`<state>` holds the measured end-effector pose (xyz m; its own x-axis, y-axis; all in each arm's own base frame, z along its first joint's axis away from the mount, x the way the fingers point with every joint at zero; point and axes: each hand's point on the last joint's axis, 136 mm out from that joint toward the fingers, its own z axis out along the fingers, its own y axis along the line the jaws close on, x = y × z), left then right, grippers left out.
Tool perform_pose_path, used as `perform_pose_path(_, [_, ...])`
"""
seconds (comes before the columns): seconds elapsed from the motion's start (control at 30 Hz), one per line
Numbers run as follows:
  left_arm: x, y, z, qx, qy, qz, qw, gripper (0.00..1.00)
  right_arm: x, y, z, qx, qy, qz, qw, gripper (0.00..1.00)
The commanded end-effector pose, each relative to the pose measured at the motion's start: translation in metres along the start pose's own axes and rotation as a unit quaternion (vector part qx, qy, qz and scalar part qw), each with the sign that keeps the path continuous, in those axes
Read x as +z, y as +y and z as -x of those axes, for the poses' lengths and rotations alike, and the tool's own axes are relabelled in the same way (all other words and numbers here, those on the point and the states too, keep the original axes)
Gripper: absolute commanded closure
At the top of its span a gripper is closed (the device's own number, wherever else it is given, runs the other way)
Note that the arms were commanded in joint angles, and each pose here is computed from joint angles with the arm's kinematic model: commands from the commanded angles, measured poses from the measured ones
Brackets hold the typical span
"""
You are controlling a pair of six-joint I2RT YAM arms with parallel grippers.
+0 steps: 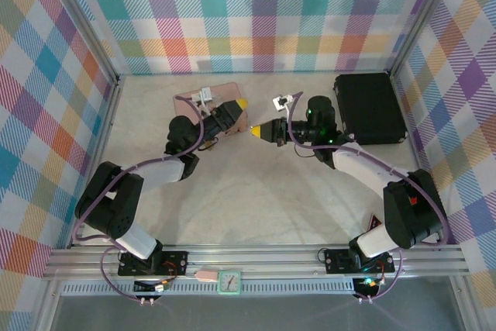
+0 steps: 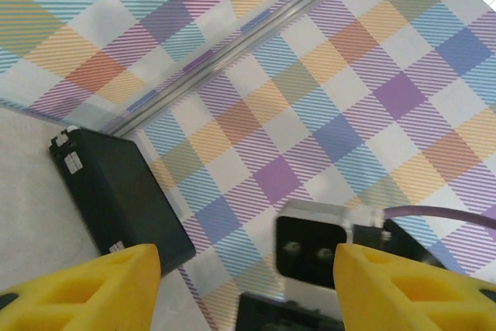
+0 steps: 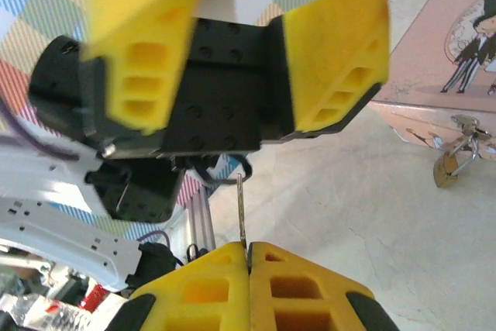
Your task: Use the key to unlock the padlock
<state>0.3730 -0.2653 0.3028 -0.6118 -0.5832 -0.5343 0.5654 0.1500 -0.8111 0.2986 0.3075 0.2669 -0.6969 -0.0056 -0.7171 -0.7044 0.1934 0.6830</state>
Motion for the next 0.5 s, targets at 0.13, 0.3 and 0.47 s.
perform_pose_path(0.13, [0.001,-0.023,-0.016,-0.011,0.094,-0.045,0.994,0.39,-0.018,0.013,-0.003,-0.029,0.052,0.005,0.998,1.00])
perform_pose_path(0.3, [-0.001,-0.028,-0.024,-0.011,0.109,-0.052,0.993,0.40,-0.018,0.011,0.002,-0.026,0.054,0.002,0.998,1.00])
perform_pose_path(0.47, [0.005,-0.026,-0.037,-0.017,0.116,-0.052,0.992,0.42,-0.014,0.008,0.007,-0.019,0.050,0.009,0.999,1.00])
